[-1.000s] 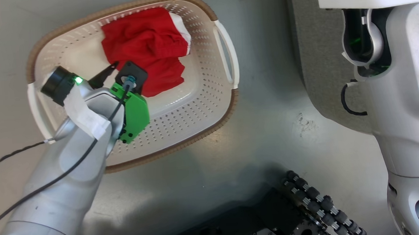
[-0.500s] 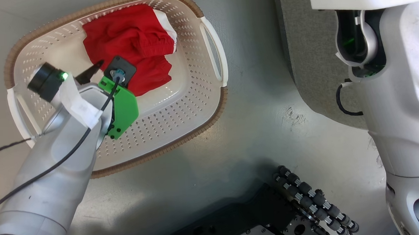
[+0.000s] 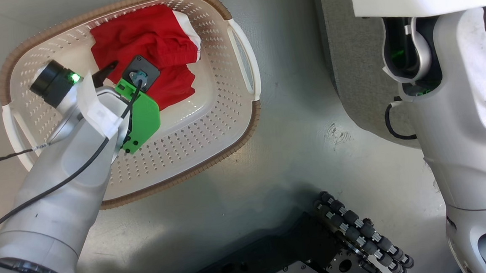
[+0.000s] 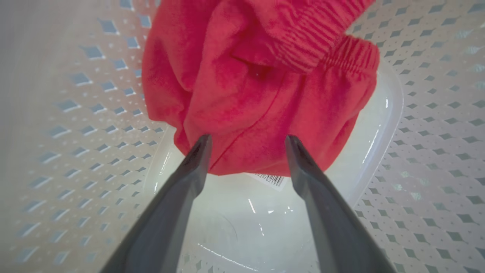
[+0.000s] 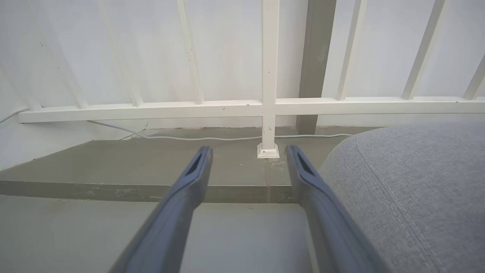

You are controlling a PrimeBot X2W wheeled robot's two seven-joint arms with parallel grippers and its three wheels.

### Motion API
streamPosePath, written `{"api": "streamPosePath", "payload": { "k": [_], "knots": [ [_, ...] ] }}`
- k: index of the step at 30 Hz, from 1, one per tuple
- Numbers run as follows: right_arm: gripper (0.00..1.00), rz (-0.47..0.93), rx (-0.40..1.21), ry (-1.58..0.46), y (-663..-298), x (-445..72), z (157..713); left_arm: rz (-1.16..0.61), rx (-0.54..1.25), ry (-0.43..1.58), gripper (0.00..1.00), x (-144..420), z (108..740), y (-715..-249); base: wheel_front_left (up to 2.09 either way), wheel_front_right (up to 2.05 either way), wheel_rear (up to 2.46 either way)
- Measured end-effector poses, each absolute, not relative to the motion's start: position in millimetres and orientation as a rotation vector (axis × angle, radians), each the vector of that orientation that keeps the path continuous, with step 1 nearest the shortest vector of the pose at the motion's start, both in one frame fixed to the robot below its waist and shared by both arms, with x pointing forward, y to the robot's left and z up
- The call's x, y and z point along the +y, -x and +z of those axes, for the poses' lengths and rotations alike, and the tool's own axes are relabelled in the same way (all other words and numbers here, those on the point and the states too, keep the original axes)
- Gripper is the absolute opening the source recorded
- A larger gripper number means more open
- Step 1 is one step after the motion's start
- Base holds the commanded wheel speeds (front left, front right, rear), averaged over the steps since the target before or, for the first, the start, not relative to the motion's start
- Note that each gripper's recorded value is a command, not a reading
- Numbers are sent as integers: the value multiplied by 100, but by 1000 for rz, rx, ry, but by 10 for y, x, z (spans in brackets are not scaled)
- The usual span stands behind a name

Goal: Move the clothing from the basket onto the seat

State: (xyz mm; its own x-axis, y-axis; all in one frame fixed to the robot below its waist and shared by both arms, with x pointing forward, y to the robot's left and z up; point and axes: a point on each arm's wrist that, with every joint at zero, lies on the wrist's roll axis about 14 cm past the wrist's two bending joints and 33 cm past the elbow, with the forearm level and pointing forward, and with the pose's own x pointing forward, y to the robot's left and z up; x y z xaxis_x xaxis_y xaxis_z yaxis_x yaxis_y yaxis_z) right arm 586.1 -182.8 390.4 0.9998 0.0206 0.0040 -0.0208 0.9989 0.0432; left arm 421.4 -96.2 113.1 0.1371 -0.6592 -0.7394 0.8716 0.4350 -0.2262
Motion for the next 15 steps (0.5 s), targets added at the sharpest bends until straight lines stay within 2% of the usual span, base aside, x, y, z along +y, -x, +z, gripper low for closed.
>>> {"api": "streamPosePath", "payload": {
  "k": [2,3,4,5,6,8,10,15],
  "knots": [
    [100,19,-2,-43,-5851,-1831,3905,-1133,891,-291,100,-978,1133,-4223,0,0,0],
    [100,19,-4,-46,-5851,-1831,3910,-1136,894,-295,95,-983,1129,-4218,0,0,0],
    [100,19,-5,-52,-5851,-1830,3918,-1140,897,-299,61,-985,1121,-4203,0,0,0],
    [100,17,-7,-55,-5851,-1831,3924,-1144,902,-303,45,-985,1112,-4183,0,0,0],
    [100,14,-7,-60,-5851,-1835,3928,-1148,906,-308,37,-981,1103,-4167,0,0,0],
    [100,11,-10,-66,-5851,-1840,3945,-1152,910,-313,28,-977,1092,-4149,0,0,0],
    [100,10,-15,-65,-5851,-1843,3964,-1154,915,-315,0,-976,1085,-4136,0,0,0],
    [100,1,-24,-63,-5853,-1875,3995,-1143,898,-265,0,-1056,1142,-4169,0,0,0]
  ]
}}
